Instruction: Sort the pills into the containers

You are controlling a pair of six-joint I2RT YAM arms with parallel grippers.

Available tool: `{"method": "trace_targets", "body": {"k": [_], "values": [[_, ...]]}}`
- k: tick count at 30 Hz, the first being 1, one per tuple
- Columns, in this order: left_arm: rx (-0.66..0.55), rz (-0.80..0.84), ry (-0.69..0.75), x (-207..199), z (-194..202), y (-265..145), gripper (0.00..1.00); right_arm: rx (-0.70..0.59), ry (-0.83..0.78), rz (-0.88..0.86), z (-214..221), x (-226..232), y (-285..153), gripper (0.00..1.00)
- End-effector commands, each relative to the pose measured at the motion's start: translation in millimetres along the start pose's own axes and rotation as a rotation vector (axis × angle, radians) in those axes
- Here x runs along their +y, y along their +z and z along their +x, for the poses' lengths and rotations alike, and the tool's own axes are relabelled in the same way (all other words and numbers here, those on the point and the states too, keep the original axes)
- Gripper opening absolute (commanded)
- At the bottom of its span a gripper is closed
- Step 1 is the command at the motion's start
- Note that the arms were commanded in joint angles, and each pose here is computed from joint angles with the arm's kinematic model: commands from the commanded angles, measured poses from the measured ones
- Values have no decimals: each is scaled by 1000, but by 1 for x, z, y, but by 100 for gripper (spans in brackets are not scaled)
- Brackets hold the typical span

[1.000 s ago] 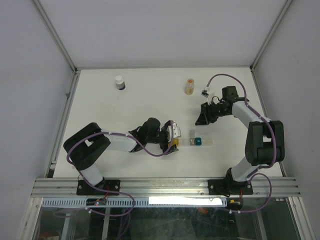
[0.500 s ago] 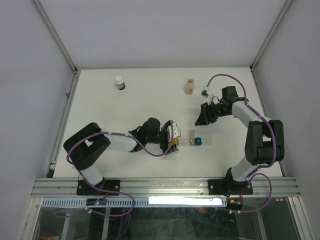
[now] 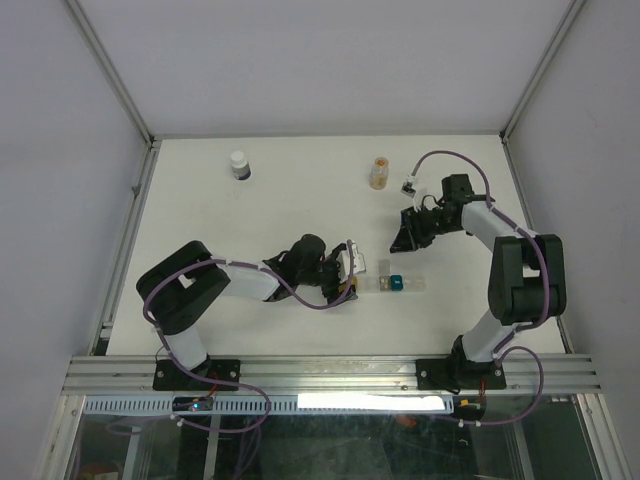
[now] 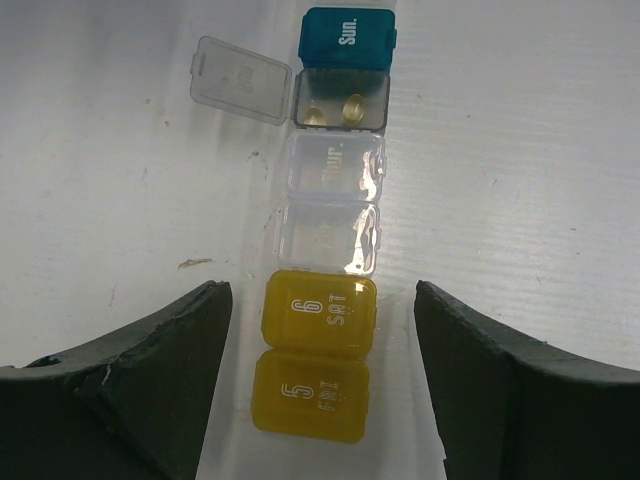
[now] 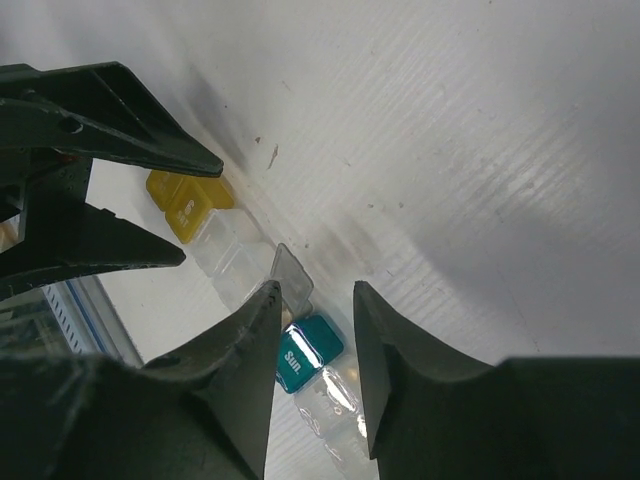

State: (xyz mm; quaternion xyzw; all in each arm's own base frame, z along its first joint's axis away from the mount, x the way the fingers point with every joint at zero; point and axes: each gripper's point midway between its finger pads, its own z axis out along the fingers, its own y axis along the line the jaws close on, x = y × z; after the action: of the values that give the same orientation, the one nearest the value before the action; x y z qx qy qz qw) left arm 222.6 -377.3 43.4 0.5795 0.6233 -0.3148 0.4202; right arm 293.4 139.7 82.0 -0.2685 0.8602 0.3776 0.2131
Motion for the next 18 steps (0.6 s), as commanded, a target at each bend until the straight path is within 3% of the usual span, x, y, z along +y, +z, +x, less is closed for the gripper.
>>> {"method": "trace_targets", "body": {"k": [1,10,18], "values": [[-38,-13,50,9,-17,5,72,-22,-8,5,-15,-4,-1,37],[-9,36,63,3,-10,8,56,11,36,43,-9,-14,9,32],[-2,48,65,1,-9,10,50,44,62,81,-2,-23,17,18]]}}
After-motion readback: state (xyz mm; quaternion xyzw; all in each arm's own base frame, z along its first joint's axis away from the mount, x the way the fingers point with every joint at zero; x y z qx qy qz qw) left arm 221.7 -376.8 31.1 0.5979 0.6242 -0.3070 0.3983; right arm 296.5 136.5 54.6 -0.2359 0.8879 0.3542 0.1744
